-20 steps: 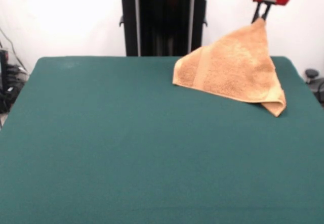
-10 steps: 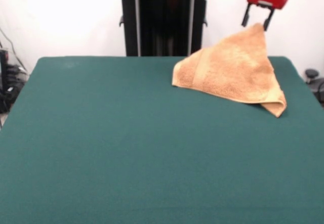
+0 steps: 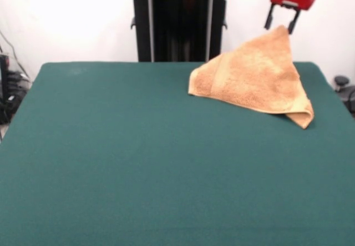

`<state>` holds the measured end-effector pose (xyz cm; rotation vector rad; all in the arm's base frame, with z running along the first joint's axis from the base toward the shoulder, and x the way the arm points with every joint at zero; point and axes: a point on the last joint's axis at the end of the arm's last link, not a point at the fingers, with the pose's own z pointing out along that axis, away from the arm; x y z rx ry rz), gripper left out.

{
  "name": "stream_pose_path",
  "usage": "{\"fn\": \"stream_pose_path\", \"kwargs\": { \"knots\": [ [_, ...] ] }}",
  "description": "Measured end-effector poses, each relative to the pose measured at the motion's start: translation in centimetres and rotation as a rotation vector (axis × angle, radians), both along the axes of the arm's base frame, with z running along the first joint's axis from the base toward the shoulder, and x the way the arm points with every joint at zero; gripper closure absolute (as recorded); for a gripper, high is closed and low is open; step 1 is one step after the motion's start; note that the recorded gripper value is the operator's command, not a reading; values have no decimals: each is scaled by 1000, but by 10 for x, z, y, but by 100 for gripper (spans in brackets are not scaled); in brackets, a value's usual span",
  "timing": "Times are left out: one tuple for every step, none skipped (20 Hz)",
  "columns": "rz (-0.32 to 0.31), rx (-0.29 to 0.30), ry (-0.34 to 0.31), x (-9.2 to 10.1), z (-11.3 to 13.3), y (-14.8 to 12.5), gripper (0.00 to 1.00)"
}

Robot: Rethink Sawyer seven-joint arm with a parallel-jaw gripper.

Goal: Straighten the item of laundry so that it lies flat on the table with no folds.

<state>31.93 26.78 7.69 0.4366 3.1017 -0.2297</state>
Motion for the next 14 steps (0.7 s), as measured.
{"fn": "stream_pose_path", "kwargs": {
  "knots": [
    [1,0,-1,0,1,0,0],
    [1,-1,1,-1,2,1,0],
    [-2,-2,9,-1,4,0,0],
    [-5,-4,16,-1,6,-1,0],
    [-11,-6,26,-1,8,-2,0],
    [-27,-11,64,1,16,-6,0],
    [-32,-13,77,2,19,-8,0],
    [-36,-15,91,3,23,-9,0],
    [-42,-17,112,4,27,-11,0],
    [-47,-19,137,6,34,-13,0],
    [-55,-19,167,10,42,-16,0],
    [-63,-18,189,14,48,-19,0],
    [-70,-16,203,18,53,-22,0],
    [-76,-13,215,23,57,-25,0]
  ]
}}
